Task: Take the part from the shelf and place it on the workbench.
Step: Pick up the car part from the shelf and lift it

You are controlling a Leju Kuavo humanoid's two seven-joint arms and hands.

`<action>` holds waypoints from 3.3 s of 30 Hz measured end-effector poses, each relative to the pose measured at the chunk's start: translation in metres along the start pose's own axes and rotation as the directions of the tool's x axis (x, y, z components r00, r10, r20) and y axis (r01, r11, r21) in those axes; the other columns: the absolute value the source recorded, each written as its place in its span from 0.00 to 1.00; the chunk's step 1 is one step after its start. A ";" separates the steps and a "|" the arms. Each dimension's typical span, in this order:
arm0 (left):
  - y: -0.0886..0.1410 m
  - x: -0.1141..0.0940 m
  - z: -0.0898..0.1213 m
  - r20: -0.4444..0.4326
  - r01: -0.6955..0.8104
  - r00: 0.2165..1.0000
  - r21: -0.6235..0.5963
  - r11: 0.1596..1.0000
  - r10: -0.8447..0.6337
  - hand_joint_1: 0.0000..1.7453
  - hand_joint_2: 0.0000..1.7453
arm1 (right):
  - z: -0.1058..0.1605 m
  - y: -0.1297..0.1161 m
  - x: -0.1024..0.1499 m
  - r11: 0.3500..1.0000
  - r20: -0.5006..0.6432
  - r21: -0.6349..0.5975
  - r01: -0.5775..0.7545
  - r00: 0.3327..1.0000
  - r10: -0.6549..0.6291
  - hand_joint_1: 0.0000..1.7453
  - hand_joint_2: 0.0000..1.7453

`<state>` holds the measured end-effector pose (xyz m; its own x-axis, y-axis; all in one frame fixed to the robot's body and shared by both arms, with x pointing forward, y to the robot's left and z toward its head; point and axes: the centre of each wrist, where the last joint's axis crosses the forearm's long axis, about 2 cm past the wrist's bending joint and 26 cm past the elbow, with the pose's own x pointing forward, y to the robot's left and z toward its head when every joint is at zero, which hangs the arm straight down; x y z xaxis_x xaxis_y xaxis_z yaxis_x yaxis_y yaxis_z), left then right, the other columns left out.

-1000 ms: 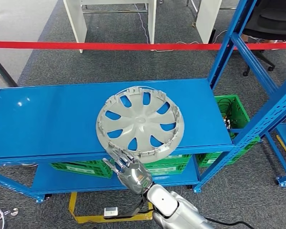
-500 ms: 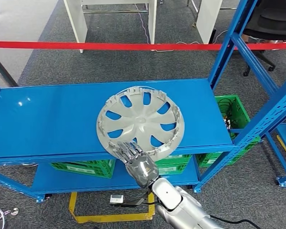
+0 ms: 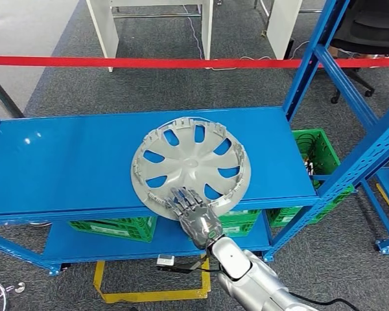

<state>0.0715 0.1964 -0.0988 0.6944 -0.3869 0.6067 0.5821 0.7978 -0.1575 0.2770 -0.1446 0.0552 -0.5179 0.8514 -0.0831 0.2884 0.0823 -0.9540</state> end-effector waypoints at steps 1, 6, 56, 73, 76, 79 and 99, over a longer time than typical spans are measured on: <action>0.000 0.000 0.000 0.000 0.000 1.000 0.000 1.000 0.000 0.00 0.00 | 0.000 0.000 -0.001 1.000 -0.001 0.003 -0.001 1.000 0.001 0.00 1.00; 0.000 0.000 0.000 0.000 -0.003 1.000 0.002 1.000 0.003 0.00 0.00 | -0.001 0.002 -0.007 1.000 -0.021 0.011 0.005 1.000 -0.005 0.00 1.00; -0.004 -0.003 0.001 0.019 -0.031 0.999 0.077 0.997 0.030 0.00 0.00 | -0.005 -0.169 0.021 0.702 0.273 -0.692 0.168 0.961 0.039 1.00 1.00; -0.005 -0.002 0.000 0.007 -0.022 1.000 0.103 0.994 0.021 0.00 0.00 | -0.004 -0.186 0.022 0.632 0.280 -0.746 0.212 0.960 0.008 1.00 1.00; -0.004 -0.002 0.000 0.007 -0.022 1.000 0.105 0.994 0.021 0.00 0.00 | -0.004 -0.187 0.021 0.627 0.278 -0.750 0.211 0.961 0.008 1.00 1.00; -0.004 -0.002 0.000 0.007 -0.022 1.000 0.107 0.994 0.021 0.00 0.00 | -0.003 -0.188 0.021 0.624 0.276 -0.753 0.211 0.961 0.009 1.00 1.00; 0.005 -0.011 0.005 0.024 -0.018 1.000 0.149 0.989 0.015 0.00 0.00 | 0.002 -0.192 0.016 0.596 0.254 -0.772 0.224 0.967 -0.034 1.00 1.00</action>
<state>0.0645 0.2066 -0.1018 0.6927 -0.3639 0.6227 0.5000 0.8645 -0.0510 0.2115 -0.1476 0.2362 -0.7150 0.6886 -0.1211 0.6773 0.6392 -0.3643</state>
